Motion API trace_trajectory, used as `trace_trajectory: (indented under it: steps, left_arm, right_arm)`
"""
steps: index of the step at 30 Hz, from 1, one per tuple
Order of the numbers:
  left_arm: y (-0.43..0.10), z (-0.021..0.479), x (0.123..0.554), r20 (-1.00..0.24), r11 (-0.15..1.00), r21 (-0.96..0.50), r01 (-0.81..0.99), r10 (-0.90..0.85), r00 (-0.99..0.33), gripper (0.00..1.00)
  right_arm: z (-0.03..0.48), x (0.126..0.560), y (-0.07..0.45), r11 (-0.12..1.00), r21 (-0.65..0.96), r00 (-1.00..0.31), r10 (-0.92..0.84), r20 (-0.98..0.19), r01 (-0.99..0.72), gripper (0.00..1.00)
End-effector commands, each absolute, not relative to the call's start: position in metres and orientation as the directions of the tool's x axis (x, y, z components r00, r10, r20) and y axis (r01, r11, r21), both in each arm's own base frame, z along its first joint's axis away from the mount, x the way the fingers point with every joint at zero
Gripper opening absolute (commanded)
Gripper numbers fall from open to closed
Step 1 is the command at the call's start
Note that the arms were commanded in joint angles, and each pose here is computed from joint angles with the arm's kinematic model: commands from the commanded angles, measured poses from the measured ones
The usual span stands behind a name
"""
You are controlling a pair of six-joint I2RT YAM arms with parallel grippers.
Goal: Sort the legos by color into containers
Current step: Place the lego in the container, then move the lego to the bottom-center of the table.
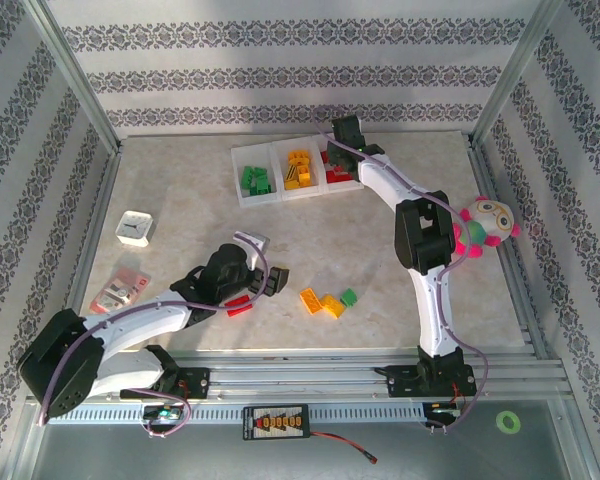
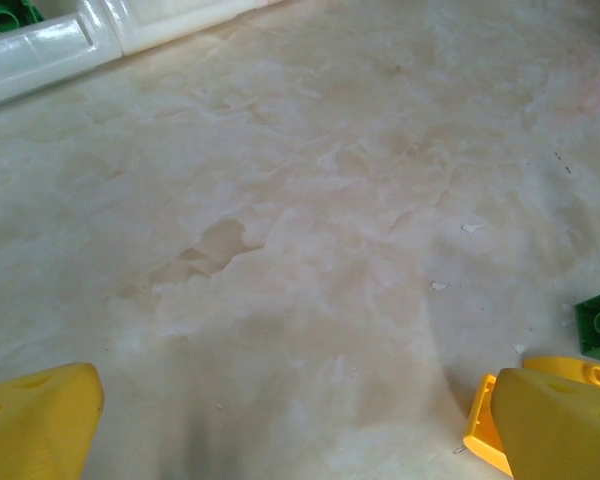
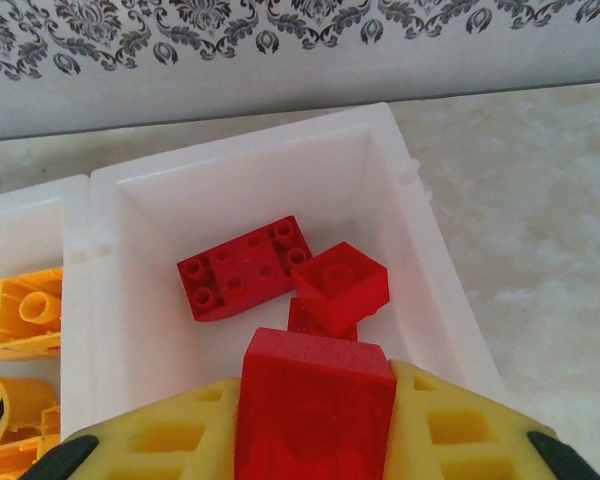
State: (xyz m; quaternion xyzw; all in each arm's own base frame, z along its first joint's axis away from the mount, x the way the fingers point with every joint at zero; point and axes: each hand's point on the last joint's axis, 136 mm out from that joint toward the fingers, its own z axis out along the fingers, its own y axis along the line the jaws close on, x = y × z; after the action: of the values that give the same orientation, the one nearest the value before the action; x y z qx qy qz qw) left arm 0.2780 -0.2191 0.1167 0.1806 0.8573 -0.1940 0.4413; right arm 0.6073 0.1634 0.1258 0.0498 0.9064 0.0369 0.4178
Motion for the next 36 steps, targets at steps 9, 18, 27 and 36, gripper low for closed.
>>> trace_trajectory:
  steps: [9,18,27,36]
  left_arm:
    - [-0.198,0.098,0.264,-0.716,0.919,-0.244,0.31,0.045,-0.696,0.99]
    - [-0.158,0.082,0.236,-0.59,0.964,-0.254,0.081,-0.088,-0.802,0.99]
    - [-0.121,0.067,0.209,-0.441,0.97,-0.164,-0.177,-0.232,-0.867,0.99]
    - [-0.144,0.045,0.205,-0.286,0.928,-0.219,-0.302,-0.357,-0.889,0.99]
  right_arm:
    - [0.149,0.596,0.158,0.989,0.141,-0.642,0.139,-0.754,0.048,0.59]
    - [0.178,0.557,0.175,0.98,0.198,-0.622,0.133,-0.771,-0.036,0.66]
    - [0.181,0.481,0.21,0.974,0.159,-0.616,0.025,-0.788,-0.164,0.71]
    - [0.159,0.442,0.213,0.974,0.134,-0.652,-0.019,-0.758,-0.184,0.73]
